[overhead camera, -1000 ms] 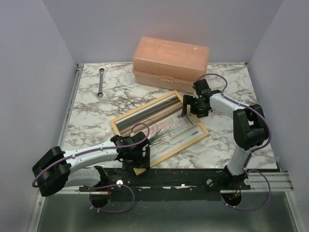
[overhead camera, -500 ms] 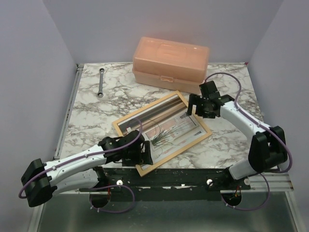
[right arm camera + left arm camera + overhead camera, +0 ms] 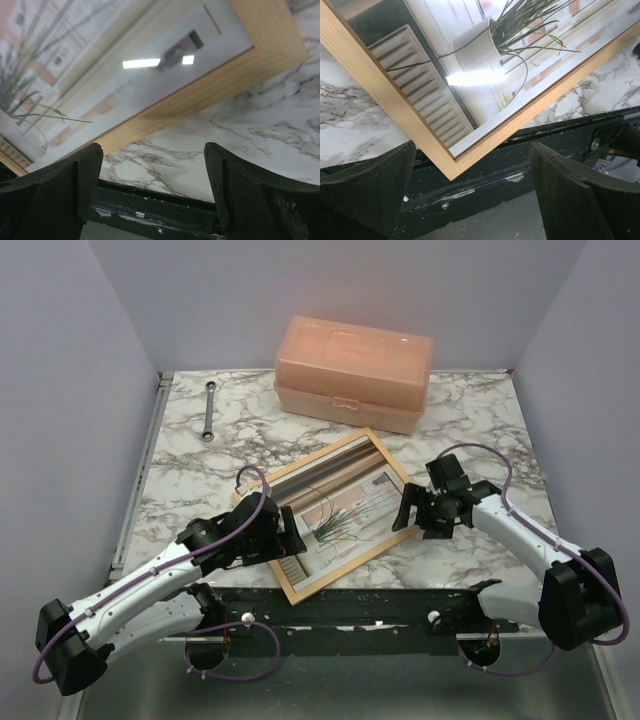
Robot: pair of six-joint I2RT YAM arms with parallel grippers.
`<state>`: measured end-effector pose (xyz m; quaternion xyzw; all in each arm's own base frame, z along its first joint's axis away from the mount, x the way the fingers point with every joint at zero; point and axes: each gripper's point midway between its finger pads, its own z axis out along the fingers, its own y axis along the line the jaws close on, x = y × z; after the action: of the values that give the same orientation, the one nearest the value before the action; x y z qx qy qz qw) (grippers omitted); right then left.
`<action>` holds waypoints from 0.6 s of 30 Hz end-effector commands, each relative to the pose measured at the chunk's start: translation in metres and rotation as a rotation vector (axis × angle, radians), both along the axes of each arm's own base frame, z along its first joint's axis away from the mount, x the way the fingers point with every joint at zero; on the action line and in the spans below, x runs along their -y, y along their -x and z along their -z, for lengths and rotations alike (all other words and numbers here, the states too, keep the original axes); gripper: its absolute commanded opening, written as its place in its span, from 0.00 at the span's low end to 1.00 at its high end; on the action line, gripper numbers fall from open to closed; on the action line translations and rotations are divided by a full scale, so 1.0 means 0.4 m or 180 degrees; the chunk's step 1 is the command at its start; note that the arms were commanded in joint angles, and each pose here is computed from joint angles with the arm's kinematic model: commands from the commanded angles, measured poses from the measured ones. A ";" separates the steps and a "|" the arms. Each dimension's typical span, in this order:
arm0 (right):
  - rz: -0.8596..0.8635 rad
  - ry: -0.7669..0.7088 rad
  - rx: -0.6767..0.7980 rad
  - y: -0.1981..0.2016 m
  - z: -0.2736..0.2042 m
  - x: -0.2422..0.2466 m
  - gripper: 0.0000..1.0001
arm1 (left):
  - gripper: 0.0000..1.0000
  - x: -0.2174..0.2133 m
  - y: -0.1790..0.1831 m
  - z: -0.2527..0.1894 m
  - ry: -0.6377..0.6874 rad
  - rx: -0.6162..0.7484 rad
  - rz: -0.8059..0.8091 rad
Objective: Put the photo into the frame
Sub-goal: Adjust the photo frame at the center of the board.
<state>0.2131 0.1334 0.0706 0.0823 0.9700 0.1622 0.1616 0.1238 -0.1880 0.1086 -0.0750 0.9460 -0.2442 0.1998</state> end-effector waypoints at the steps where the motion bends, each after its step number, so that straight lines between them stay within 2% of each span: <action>1: 0.0047 -0.0212 -0.0323 0.062 0.057 -0.028 0.89 | 0.98 0.004 -0.025 -0.018 -0.0046 0.0069 0.0066; 10: 0.0158 -0.0134 -0.0219 -0.005 0.087 -0.046 0.85 | 0.97 0.000 -0.017 -0.004 -0.0102 0.0003 0.0133; 12: 0.0128 -0.0011 -0.0232 -0.014 0.101 -0.046 0.84 | 0.97 -0.005 -0.014 -0.010 -0.0109 0.0009 0.0140; 18: 0.0025 0.0407 -0.0335 -0.012 0.153 -0.039 0.74 | 0.97 -0.028 -0.021 -0.033 -0.0144 0.0092 0.0085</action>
<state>0.2060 0.1525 0.0234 0.0930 0.9814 0.1377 0.0963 0.1297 -0.1814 0.1052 -0.0588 0.9534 -0.2214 0.1965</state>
